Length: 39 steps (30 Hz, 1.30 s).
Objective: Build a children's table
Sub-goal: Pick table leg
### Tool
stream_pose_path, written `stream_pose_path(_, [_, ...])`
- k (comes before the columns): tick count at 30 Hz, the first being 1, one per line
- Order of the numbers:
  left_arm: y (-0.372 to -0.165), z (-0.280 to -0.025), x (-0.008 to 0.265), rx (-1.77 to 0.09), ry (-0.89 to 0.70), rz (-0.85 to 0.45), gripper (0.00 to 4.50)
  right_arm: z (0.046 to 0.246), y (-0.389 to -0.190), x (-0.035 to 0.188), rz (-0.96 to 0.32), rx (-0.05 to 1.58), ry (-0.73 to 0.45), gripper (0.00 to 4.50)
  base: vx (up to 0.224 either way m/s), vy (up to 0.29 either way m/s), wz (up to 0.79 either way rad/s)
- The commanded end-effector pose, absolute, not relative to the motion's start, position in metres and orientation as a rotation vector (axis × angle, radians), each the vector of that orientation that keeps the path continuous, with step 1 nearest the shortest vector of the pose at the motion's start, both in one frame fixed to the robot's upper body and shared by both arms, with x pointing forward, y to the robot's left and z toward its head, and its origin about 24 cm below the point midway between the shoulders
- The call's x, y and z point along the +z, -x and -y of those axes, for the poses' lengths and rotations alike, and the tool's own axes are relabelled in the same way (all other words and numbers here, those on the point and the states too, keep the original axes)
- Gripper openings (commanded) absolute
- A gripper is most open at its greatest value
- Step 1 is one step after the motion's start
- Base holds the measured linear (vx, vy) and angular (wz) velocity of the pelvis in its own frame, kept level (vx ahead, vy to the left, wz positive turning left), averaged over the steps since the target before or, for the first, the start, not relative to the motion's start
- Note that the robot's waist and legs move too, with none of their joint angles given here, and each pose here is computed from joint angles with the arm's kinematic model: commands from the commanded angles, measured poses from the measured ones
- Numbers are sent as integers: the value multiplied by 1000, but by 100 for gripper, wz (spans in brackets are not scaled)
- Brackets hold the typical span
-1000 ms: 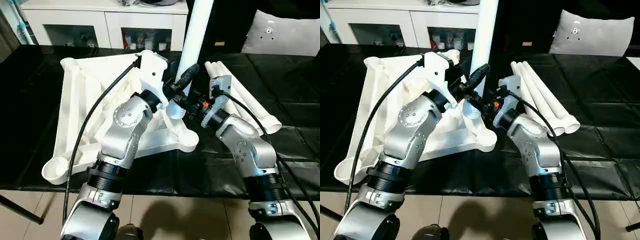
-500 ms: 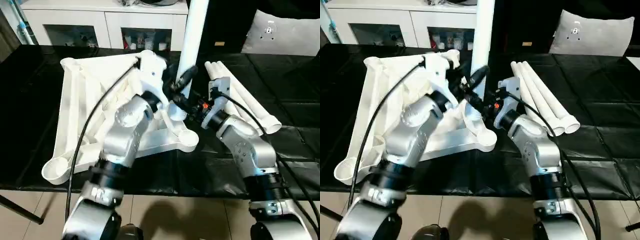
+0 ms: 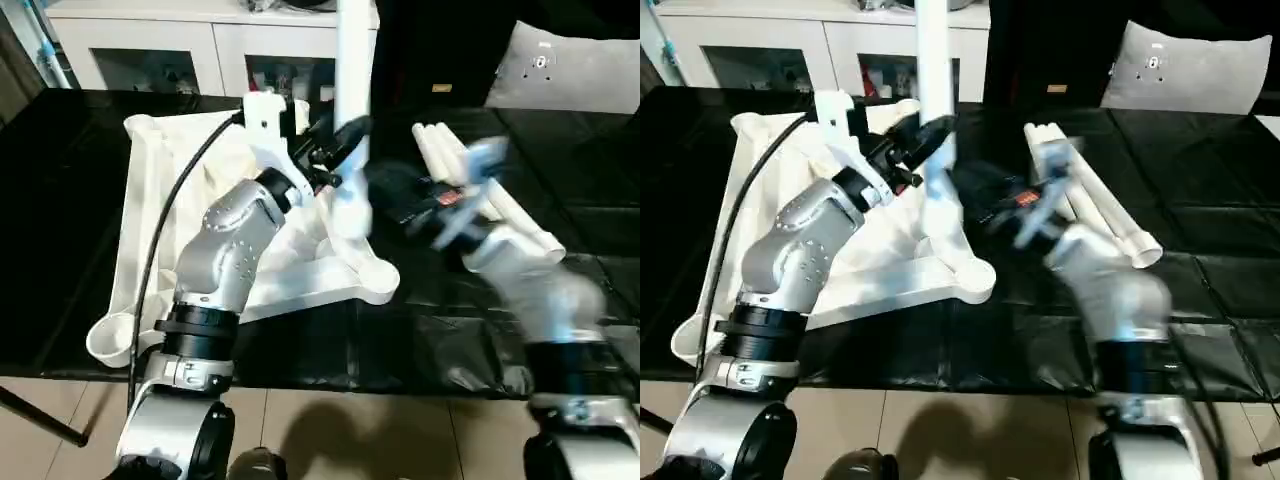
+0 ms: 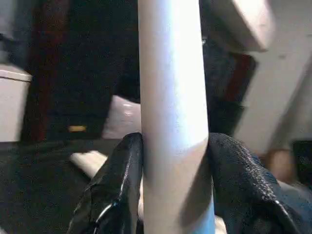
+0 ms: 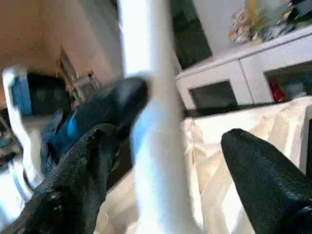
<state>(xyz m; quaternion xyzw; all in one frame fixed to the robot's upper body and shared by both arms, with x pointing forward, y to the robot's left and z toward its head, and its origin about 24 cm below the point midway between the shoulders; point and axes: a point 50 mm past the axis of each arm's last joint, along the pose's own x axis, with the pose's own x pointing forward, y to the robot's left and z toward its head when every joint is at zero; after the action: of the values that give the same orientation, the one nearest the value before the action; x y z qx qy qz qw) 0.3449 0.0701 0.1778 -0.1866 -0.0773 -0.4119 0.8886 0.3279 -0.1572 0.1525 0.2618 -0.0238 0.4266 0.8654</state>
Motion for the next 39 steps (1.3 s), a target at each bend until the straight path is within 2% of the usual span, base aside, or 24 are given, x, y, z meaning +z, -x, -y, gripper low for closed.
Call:
stream_pose_path(1, [-336, -65, 188, -953, 376, 197, 185, 163, -325, 160, 50, 943, -529, 410, 0, 0, 0])
stream_pose_path(3, [-334, -63, 188, -983, 341, 202, 185, 165, -322, 158, 27, 964, -452, 431, 0, 0, 0])
stream_pose_path(4, [-334, -63, 188, -983, 341, 202, 185, 165, -322, 158, 27, 964, -452, 431, 0, 0, 0])
stream_pose_path(8, [-330, -57, 190, -1022, 245, 224, 185, 162, -315, 156, -38, 1034, -329, 439, 0, 0, 0])
stream_pose_path(15, [-322, -49, 191, -1076, 164, 253, 185, 155, -320, 147, -121, 1016, -226, 439, 0, 0, 0])
stream_pose_path(24, [-316, -44, 188, -1131, 128, 255, 185, 146, -320, 139, -152, 1039, -199, 439, 0, 0, 0])
stream_pose_path(25, [-315, -43, 188, -1134, 125, 256, 185, 146, -320, 139, -152, 1040, -200, 409, 0, 0, 0])
stream_pose_path(29, [-314, -43, 188, -1145, 120, 260, 185, 145, -321, 139, -152, 1044, -215, 396, 0, 0, 0])
stream_pose_path(30, [-314, -42, 187, -1148, 118, 260, 185, 145, -321, 138, -159, 1041, -219, 372, 0, 0, 0])
stream_pose_path(33, [-313, -41, 187, -1161, 113, 260, 185, 146, -322, 137, -161, 1030, -228, 359, 0, 0, 0])
stream_pose_path(36, [-311, -40, 186, -1182, 107, 259, 185, 146, -322, 138, -157, 1032, -250, 323, 0, 0, 0])
stream_pose_path(39, [-310, -39, 186, -1191, 109, 259, 185, 145, -322, 137, -162, 1038, -255, 316, 0, 0, 0])
